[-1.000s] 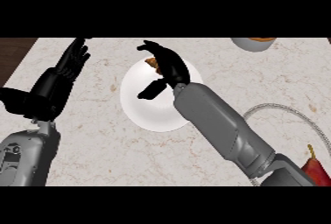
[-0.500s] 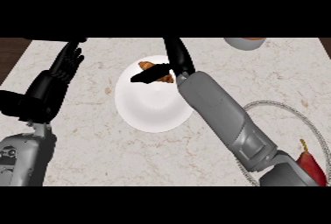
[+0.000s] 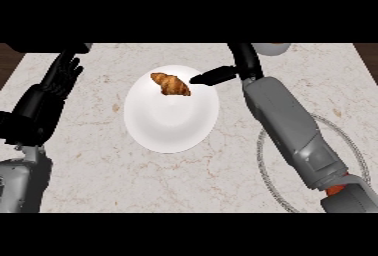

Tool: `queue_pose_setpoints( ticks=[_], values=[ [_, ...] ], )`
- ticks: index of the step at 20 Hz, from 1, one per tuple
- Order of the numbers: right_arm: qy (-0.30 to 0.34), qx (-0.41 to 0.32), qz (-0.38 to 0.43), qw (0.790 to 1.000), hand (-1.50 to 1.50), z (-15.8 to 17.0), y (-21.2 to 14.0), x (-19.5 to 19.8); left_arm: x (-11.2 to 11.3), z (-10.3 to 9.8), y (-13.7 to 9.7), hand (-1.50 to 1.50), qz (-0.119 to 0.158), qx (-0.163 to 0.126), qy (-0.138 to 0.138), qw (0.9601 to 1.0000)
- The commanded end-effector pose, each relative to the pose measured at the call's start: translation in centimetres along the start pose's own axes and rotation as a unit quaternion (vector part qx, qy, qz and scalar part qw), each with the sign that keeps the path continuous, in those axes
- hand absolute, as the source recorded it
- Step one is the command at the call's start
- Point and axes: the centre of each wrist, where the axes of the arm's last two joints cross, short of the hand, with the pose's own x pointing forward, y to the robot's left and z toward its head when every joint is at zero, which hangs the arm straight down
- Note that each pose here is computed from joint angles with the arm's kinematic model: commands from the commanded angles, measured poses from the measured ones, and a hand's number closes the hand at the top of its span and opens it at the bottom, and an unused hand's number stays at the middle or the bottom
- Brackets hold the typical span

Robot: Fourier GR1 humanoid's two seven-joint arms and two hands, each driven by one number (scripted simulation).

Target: Pick the croissant from the placemat and place it in the plate

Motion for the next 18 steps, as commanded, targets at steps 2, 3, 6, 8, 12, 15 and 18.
queue_pose_setpoints(
  ticks=[2,3,6,8,12,15,18],
  values=[
    [-0.014,0.004,-0.008,1.000,-1.50,-0.1,-6.9,-0.2,-0.9,0.2,-1.5,0.00,-0.001,0.001,-0.002,1.0000],
    [-0.014,0.005,0.001,1.000,-1.50,1.2,-6.1,-2.5,-0.4,-0.2,1.7,0.00,0.002,0.010,-0.007,0.9999],
    [-0.019,0.005,0.008,1.000,-1.50,2.2,-8.4,-3.8,0.2,1.0,-0.7,0.00,0.001,0.012,0.005,0.9999],
    [-0.016,0.013,0.018,1.000,-1.50,1.9,-11.2,-2.8,-0.6,0.1,-0.8,0.00,0.005,0.000,0.001,1.0000],
    [-0.016,0.018,0.020,1.000,-1.50,3.1,-16.0,-2.9,-0.5,1.2,0.6,0.00,0.005,0.004,0.001,1.0000],
    [-0.018,0.015,0.039,0.999,-1.50,3.7,-14.7,-4.4,-0.4,-0.3,-0.8,0.00,-0.003,0.006,-0.001,1.0000],
    [-0.036,-0.007,0.056,0.998,-1.50,4.3,-15.3,-5.3,-0.1,0.0,-1.6,0.00,0.003,0.001,0.001,1.0000]
  ],
)
